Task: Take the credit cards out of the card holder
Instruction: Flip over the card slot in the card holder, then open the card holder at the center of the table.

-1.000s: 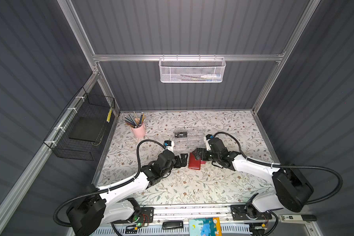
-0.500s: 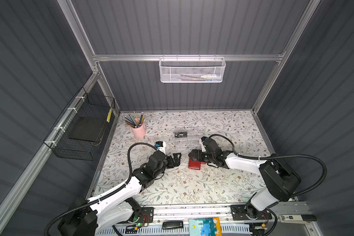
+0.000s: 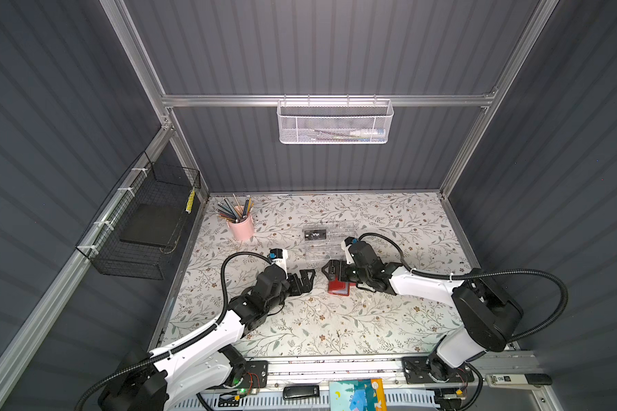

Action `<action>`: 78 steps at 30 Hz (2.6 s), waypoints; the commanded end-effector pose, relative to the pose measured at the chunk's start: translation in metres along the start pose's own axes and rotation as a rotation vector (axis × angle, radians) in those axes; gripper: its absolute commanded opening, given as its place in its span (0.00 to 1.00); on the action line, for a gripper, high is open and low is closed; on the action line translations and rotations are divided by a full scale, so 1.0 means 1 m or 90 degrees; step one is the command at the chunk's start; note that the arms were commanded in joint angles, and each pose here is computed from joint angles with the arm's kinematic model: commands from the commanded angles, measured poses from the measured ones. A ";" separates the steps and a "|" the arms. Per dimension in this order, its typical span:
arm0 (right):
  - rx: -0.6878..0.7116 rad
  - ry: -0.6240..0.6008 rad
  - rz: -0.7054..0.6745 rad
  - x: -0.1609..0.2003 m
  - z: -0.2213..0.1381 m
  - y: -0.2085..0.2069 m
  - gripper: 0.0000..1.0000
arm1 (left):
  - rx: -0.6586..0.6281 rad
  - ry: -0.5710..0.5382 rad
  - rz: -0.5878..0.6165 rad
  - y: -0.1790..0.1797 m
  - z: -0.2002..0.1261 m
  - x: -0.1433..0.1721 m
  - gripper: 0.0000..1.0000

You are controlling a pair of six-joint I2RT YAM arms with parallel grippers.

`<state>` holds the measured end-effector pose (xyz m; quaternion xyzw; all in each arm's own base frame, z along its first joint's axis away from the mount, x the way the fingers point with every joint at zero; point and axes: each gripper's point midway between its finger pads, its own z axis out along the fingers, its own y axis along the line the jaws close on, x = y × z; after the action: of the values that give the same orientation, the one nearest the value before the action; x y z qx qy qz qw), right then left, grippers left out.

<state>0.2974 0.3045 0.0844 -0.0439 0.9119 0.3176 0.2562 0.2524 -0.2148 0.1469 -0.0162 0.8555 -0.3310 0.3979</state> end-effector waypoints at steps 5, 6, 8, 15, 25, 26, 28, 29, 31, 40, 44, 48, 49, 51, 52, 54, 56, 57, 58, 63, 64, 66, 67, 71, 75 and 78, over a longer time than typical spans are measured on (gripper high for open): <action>-0.060 0.003 0.011 -0.009 0.013 0.034 0.99 | 0.003 -0.003 -0.010 0.001 -0.013 -0.002 1.00; -0.069 0.004 0.014 -0.009 0.015 0.038 0.99 | 0.003 -0.003 -0.011 0.002 -0.014 -0.002 1.00; -0.088 0.004 0.025 -0.010 0.018 0.045 0.99 | 0.004 -0.002 -0.015 0.003 -0.016 0.000 1.00; -0.126 0.013 0.073 -0.008 0.040 0.052 0.99 | 0.001 -0.006 -0.027 0.008 -0.026 0.003 1.00; -0.097 0.032 0.081 0.003 0.060 0.041 0.99 | 0.017 -0.007 -0.031 0.001 -0.031 -0.001 1.00; -0.093 0.030 0.079 0.002 0.058 0.039 0.99 | 0.024 -0.004 -0.034 -0.002 -0.029 -0.001 1.00; -0.087 0.022 0.077 0.000 0.053 0.037 0.99 | 0.040 0.005 -0.042 -0.007 -0.025 0.001 1.00; -0.084 0.019 0.078 -0.001 0.051 0.034 0.99 | 0.044 0.005 -0.045 -0.009 -0.023 0.000 1.00; -0.083 0.010 0.080 -0.005 0.045 0.031 0.99 | 0.056 0.005 -0.048 -0.014 -0.021 -0.002 1.00; -0.078 -0.010 0.089 -0.012 0.025 0.014 0.99 | 0.108 0.022 -0.061 -0.039 -0.004 -0.009 1.00; -0.072 -0.020 0.090 -0.012 0.015 0.005 0.99 | 0.121 0.021 -0.060 -0.048 -0.002 -0.016 1.00; -0.050 -0.035 0.083 -0.010 -0.001 -0.009 0.99 | 0.135 0.026 -0.059 -0.057 0.001 -0.020 1.00; -0.043 -0.038 0.081 -0.009 -0.005 -0.013 0.99 | 0.141 0.028 -0.060 -0.059 0.002 -0.020 1.00; -0.032 -0.044 0.079 -0.006 -0.014 -0.021 0.99 | 0.157 0.038 -0.067 -0.065 0.008 -0.019 1.00; -0.026 -0.048 0.078 -0.005 -0.017 -0.025 0.99 | 0.166 0.043 -0.072 -0.068 0.012 -0.019 1.00; -0.010 -0.051 0.070 0.000 -0.023 -0.032 0.99 | 0.184 0.053 -0.084 -0.074 0.021 -0.017 1.00; 0.009 -0.052 0.065 0.004 -0.027 -0.039 0.99 | 0.200 0.060 -0.093 -0.080 0.029 -0.017 1.00; 0.020 -0.052 0.062 0.005 -0.027 -0.043 0.99 | 0.205 0.063 -0.096 -0.082 0.033 -0.017 1.00; 0.030 -0.048 0.058 0.009 -0.027 -0.047 0.99 | 0.204 0.066 -0.098 -0.082 0.037 -0.016 1.00; 0.106 -0.047 0.038 0.016 -0.028 -0.073 0.99 | 0.192 0.088 -0.103 -0.081 0.058 -0.006 1.00; 0.120 -0.047 0.034 0.017 -0.029 -0.077 0.99 | 0.191 0.091 -0.103 -0.081 0.061 -0.005 1.00; 0.148 -0.049 0.028 0.019 -0.031 -0.087 0.99 | 0.180 0.100 -0.104 -0.077 0.068 0.002 1.00; 0.156 -0.049 0.024 0.020 -0.031 -0.089 0.99 | 0.177 0.103 -0.105 -0.075 0.071 0.004 1.00; 0.185 -0.048 0.017 0.024 -0.032 -0.100 0.99 | 0.157 0.123 -0.110 -0.062 0.084 0.022 1.00; 0.215 -0.044 0.004 0.025 -0.031 -0.108 0.99 | 0.144 0.136 -0.117 -0.051 0.092 0.034 1.00; 0.242 -0.039 -0.006 0.025 -0.029 -0.115 0.99 | 0.133 0.141 -0.119 -0.044 0.095 0.041 1.00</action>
<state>0.2917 0.2104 0.0389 0.0179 0.9379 0.1857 0.2926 0.2819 -0.3111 0.1039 -0.0191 0.8533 -0.4457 0.2700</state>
